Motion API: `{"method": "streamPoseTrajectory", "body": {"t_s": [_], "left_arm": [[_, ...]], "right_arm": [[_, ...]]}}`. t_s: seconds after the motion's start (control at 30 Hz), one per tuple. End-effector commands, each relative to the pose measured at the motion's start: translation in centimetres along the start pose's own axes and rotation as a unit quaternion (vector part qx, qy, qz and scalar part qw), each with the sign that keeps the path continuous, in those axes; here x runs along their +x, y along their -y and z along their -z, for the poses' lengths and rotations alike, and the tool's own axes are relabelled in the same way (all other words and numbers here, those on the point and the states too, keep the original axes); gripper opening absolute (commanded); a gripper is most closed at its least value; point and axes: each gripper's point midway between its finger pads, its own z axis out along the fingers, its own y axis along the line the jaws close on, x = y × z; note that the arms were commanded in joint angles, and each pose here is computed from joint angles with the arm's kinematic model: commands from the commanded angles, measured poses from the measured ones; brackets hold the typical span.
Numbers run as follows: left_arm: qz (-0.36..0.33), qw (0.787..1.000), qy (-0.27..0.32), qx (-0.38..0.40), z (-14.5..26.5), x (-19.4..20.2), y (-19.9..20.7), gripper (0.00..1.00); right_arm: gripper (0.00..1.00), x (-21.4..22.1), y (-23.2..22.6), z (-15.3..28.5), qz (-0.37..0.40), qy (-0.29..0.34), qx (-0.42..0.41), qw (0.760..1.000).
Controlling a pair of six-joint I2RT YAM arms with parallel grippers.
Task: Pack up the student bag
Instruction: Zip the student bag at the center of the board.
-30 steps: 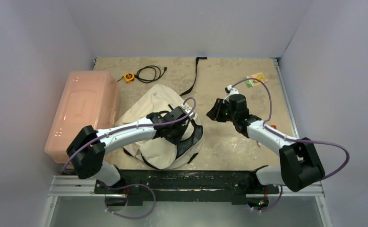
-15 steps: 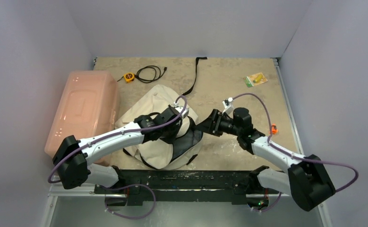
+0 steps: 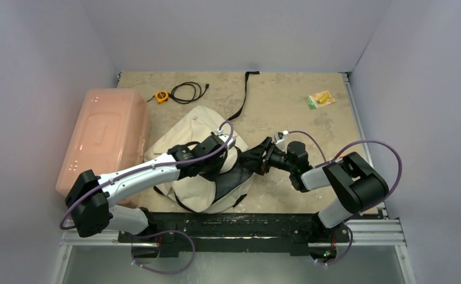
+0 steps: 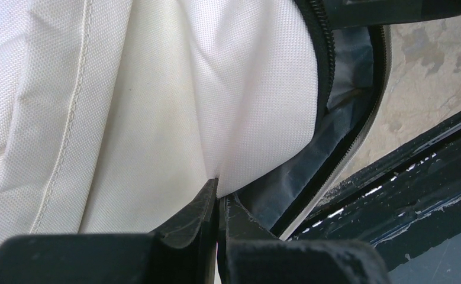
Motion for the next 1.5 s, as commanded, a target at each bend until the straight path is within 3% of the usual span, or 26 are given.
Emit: {"method": "streamPoseTrajectory", "body": {"t_s": [0.0,0.3,0.47,0.77,1.03,1.23,1.43,1.47], "left_arm": [[0.0,1.0,-0.012,0.011,0.5,0.9,0.1,0.0],[0.0,1.0,-0.02,0.02,0.1,1.2,0.5,0.0],[-0.001,0.999,-0.027,0.018,-0.1,1.6,0.4,0.0],[-0.001,0.999,-0.03,0.022,-0.3,2.0,0.4,0.0],[0.001,0.999,-0.033,0.026,-0.3,2.3,0.6,0.0],[0.002,0.999,-0.036,0.027,-0.4,2.4,0.6,0.0],[-0.003,0.998,-0.049,0.038,-0.4,3.0,0.9,0.0],[-0.005,0.998,-0.052,0.037,-0.5,3.0,0.9,0.05]], "right_arm": [[0.68,-0.9,-2.7,-0.6,-0.004,0.007,-0.056,0.998],[0.62,-2.5,-2.5,-2.5,-0.027,0.002,-0.083,0.996],[0.49,-2.7,-1.9,-2.4,-0.028,0.008,-0.078,0.997],[0.17,-2.9,-0.9,-2.6,-0.015,0.007,-0.054,0.998],[0.27,-3.7,0.0,-3.5,0.045,0.003,0.004,0.999],[0.14,-4.5,1.0,-3.8,0.086,0.009,0.054,0.995],[0.0,-5.2,1.5,-2.7,0.182,0.007,0.126,0.975],[0.0,-5.2,1.5,-2.4,0.201,0.004,0.133,0.971]]}}
